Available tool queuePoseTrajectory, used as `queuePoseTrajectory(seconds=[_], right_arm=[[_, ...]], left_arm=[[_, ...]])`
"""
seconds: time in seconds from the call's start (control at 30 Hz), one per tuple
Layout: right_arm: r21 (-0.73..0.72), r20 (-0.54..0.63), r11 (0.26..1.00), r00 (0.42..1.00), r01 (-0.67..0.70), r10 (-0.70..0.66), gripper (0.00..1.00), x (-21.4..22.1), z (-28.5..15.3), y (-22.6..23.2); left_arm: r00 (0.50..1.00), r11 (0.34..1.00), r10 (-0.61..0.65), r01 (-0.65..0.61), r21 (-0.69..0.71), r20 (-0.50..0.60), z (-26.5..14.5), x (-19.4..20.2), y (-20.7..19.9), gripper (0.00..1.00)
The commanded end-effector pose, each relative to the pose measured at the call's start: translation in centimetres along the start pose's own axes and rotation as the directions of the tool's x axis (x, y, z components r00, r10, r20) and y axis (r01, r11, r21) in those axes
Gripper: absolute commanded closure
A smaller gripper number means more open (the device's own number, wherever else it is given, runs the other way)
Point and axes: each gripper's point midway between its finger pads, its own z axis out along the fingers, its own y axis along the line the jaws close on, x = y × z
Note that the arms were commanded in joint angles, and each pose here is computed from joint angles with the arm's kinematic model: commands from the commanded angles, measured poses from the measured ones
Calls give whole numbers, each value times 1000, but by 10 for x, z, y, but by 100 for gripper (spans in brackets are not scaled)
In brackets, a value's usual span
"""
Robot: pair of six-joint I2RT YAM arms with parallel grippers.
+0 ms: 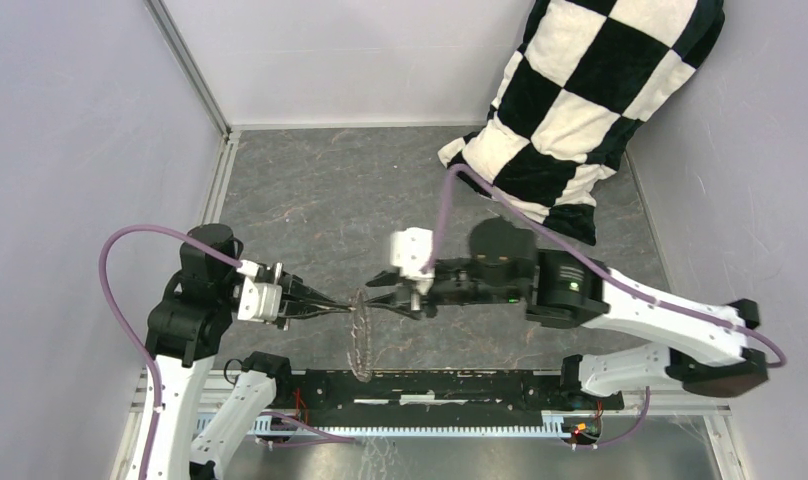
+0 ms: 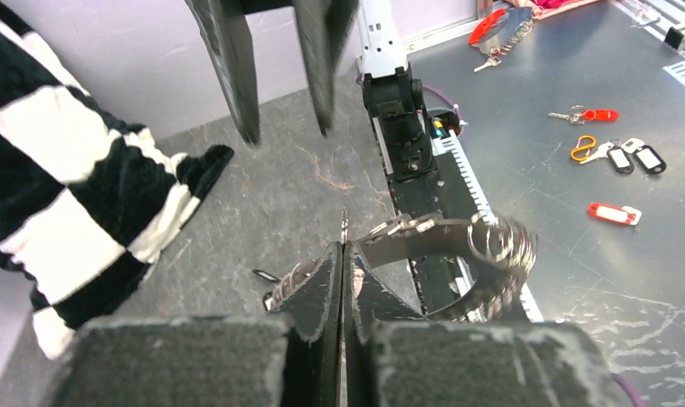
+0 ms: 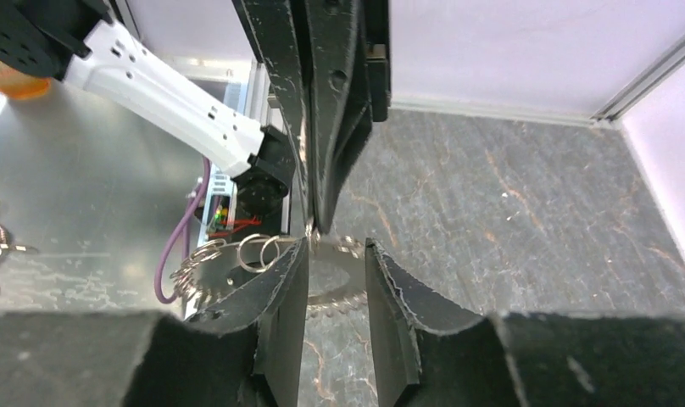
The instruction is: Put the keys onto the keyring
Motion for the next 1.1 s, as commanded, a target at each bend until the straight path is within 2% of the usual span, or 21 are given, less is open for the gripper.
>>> queuePoseTrajectory(seconds=[0.0,0.17,0.4,0.5,0.67,0.77,0.8,0.83,1.07], right_arm=[[25,266,1000,964,-17,9,63,-43,-39,-3],[73,341,997,940,-26,0,65,-29,-52,-5],[29,405,1000,914,-1,-11,69,-20,-39,4],[21,429,1000,903,11,-19,70,-18,-34,6],[30,438,999,898,22,-33,71,-19,-30,4],[40,434,999,900,26,-41,71,-19,-31,3],[45,433,999,900,26,-43,72,-20,-31,1],[47,431,999,901,26,-44,72,-21,-31,1],[37,415,999,909,25,-39,72,-24,-27,0]], left_arm=[[976,977,191,-199,70,104,2,-32,-7,98],[936,939,324,-335,71,137,2,-47,-11,98],[908,912,386,-402,78,160,0,-64,-19,98],[880,885,445,-461,70,163,0,-65,-22,98],[797,800,585,-597,52,152,0,-61,-24,98],[729,731,667,-680,56,151,0,-47,-31,98],[681,683,716,-729,50,151,0,-48,-33,98],[664,666,732,-745,47,151,0,-47,-35,98],[665,668,730,-743,42,161,-1,-58,-34,98]])
